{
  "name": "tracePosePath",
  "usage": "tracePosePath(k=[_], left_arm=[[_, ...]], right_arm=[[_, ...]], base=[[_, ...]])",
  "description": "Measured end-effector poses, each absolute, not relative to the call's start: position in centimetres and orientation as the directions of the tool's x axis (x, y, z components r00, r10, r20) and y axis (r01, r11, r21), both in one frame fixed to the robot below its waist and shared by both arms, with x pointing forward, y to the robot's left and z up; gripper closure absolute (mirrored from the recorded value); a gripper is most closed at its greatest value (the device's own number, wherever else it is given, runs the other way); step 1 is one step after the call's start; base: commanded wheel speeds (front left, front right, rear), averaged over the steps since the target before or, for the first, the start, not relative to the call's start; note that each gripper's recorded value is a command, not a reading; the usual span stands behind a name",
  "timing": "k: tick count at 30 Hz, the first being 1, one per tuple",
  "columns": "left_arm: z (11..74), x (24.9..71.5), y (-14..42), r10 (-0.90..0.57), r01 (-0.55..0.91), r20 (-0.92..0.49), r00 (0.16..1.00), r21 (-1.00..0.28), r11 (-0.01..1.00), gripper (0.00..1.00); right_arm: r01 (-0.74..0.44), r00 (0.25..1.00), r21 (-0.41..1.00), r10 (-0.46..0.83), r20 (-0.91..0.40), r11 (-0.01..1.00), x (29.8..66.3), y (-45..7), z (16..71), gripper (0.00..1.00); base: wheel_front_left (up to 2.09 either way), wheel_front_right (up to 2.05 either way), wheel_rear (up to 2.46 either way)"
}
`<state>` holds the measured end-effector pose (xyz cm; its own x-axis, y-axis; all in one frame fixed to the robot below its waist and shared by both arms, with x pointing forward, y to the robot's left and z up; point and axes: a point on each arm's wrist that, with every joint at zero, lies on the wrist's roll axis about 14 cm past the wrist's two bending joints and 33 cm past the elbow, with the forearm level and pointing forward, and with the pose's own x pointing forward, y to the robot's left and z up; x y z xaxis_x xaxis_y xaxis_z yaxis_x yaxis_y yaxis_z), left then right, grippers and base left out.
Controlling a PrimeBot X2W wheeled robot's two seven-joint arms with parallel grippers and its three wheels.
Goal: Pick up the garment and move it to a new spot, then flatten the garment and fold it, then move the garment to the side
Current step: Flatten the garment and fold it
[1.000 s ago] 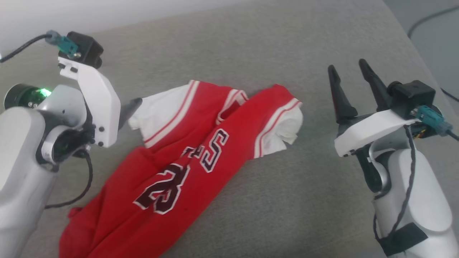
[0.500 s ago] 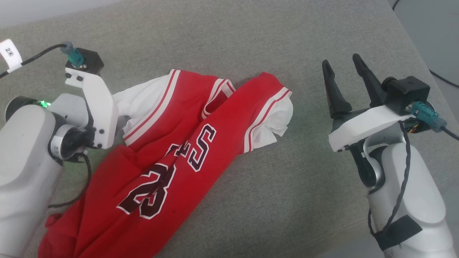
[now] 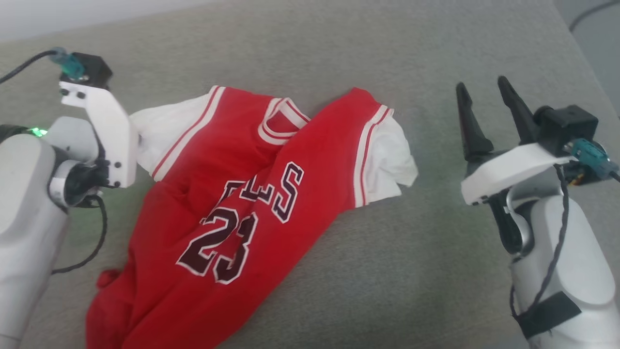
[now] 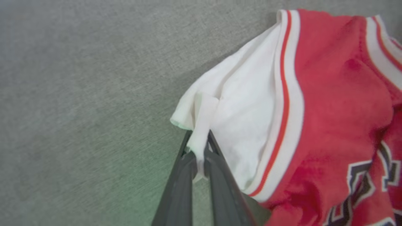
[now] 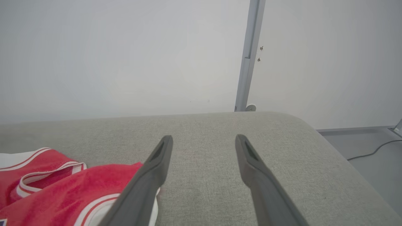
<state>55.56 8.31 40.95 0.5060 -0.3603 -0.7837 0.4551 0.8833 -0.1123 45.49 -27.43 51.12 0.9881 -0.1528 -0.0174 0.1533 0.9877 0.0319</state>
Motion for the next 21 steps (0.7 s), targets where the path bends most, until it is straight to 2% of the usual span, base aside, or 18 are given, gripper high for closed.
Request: tracePosePath(k=[8,15,21], left_arm=[[42.8,53.4,16.0,-0.222,0.294,-0.774,0.593,-0.049,0.954,1.0],[42.5,48.1,23.1,-0.09,0.116,-0.793,0.602,-0.024,0.993,1.0],[40.4,44.3,25.4,-0.056,0.032,-0.83,0.555,-0.046,0.998,1.0]], right_arm=[[0.121,0.992,0.029,-0.12,-0.031,0.992,45.3,-26.4,51.3,0.0],[0.068,0.998,0.039,-0.068,-0.02,0.997,45.2,-24.4,52.4,0.0],[0.042,0.999,0.039,-0.041,-0.019,0.998,45.2,-23.5,52.8,0.0]], base=[[0.0,0.0,0.0],[0.0,0.0,0.0],[0.0,0.0,0.0]])
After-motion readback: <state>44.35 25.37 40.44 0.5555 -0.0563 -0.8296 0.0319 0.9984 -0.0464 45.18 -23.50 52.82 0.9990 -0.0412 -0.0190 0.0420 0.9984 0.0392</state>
